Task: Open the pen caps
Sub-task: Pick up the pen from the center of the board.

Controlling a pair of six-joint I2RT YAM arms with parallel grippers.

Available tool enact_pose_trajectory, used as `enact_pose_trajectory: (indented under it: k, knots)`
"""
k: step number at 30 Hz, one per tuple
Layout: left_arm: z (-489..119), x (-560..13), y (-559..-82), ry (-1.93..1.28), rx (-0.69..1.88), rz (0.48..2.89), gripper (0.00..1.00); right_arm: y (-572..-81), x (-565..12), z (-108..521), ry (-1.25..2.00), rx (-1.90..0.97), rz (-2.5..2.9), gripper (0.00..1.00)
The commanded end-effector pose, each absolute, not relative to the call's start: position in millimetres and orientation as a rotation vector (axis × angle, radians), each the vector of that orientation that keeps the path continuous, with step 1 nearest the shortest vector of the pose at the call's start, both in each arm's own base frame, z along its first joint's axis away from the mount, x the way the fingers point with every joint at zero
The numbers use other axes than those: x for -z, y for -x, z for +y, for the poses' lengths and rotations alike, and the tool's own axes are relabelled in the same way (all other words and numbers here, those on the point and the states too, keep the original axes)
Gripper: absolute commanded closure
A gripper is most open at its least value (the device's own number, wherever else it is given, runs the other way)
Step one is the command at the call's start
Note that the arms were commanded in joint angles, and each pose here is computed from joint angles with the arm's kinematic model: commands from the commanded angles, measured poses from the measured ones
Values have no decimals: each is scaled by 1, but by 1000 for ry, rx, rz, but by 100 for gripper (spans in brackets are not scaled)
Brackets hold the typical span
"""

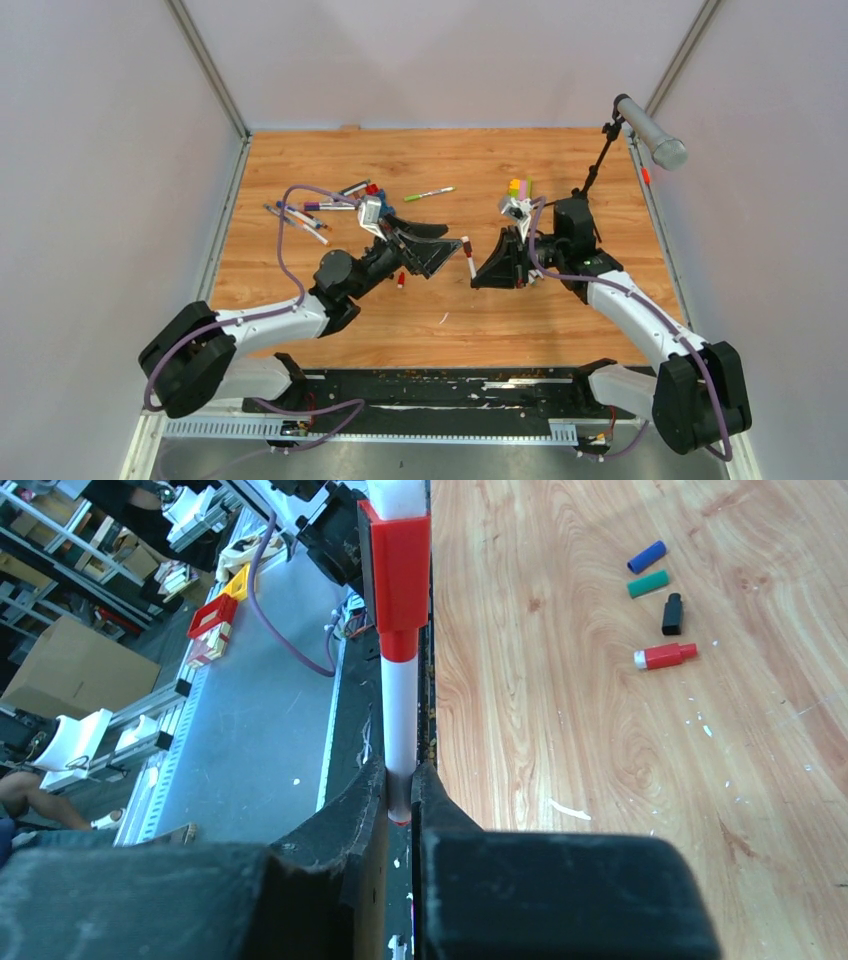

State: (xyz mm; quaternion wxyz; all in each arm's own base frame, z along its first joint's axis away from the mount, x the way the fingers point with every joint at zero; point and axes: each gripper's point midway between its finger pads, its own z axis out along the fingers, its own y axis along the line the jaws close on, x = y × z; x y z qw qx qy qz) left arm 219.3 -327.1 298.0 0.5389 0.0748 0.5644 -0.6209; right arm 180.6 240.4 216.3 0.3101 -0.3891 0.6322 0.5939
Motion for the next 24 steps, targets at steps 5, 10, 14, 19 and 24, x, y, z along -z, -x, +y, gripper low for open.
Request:
enact_pose_trajectory:
  k: [5, 10, 14, 19, 24]
  knots:
    - [-352, -311, -221, -239, 1575, 1324, 15, -181, -226, 244, 1098, -1552, 1599, 100]
    - [-363, -309, -218, -244, 1670, 1305, 33, -187, -223, 245, 1080, -1526, 1618, 100]
    - [-370, -306, -216, -250, 1720, 1299, 46, -187, -219, 244, 1060, -1528, 1654, 100]
    - [-370, -306, -216, -255, 1722, 1291, 78, -189, -217, 244, 1054, -1518, 1664, 100]
    - [-368, -307, -220, -258, 1675, 1292, 100, -191, -214, 244, 1042, -1507, 1683, 89]
